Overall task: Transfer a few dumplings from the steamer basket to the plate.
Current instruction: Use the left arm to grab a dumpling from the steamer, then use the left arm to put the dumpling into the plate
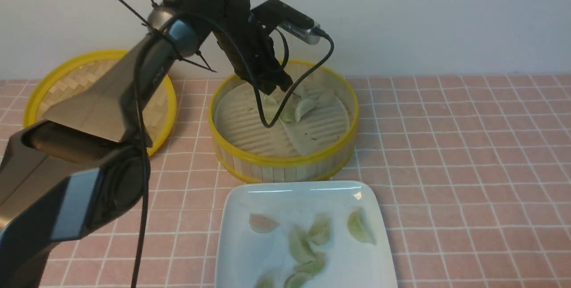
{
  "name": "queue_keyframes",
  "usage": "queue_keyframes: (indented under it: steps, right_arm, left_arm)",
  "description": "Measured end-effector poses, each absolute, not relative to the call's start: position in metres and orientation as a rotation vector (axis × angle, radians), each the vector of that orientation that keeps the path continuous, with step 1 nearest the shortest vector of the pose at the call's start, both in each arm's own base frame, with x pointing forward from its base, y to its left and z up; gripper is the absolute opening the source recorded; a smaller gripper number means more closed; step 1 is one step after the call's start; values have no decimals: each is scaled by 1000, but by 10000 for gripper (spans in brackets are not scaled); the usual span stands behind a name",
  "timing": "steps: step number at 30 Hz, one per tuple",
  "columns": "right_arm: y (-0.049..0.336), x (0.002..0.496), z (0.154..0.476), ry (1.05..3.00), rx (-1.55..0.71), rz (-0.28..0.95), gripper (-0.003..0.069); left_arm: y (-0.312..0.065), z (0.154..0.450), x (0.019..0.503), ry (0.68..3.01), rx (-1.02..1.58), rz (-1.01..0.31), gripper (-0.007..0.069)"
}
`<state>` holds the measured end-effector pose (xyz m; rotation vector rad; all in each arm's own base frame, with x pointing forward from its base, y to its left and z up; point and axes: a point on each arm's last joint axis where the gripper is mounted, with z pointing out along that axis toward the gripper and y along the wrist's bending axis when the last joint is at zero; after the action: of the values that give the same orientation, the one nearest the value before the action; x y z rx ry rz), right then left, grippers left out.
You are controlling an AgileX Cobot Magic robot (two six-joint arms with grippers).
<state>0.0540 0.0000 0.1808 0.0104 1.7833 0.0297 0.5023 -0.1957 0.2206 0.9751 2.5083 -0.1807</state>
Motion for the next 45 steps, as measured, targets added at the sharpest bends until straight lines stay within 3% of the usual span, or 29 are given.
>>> queue_keyframes:
  steps: [8,11,16,20,23,29,32,34,38,41,45]
  right_arm:
    - [0,54,181,1783,10,30,-15]
    - [0,54,181,1783,10,30,-15]
    - [0,54,181,1783,10,30,-15]
    - [0,54,181,1783,10,30,-15]
    - [0,54,181,1783,10,30,-15]
    - [0,54,181,1783,10,29,-15]
    - [0,54,181,1783,10,29,-15]
    - [0,54,181,1783,10,29,-15]
    - [0,54,181,1783,10,29,-15]
    - [0,54,181,1783,10,29,-15]
    - [0,54,181,1783,10,29,-15]
  left_arm:
    - [-199,193,506,2548,995,-174,429]
    - [-200,184,510,2536,1002,-163,478]
    - [-200,179,510,2551,1005,-169,440]
    - [-202,180,508,2595,947,-175,235]
    - [-201,192,508,2593,882,-159,236]
    - [-197,278,487,2508,703,-250,236]
    - [-190,331,451,2481,679,-347,236]
    - [-187,346,421,2515,697,-379,236]
    - [-188,329,371,2657,774,-389,236]
    - [-200,287,335,2798,916,-378,236]
    - [-226,235,316,2796,1081,-364,235]
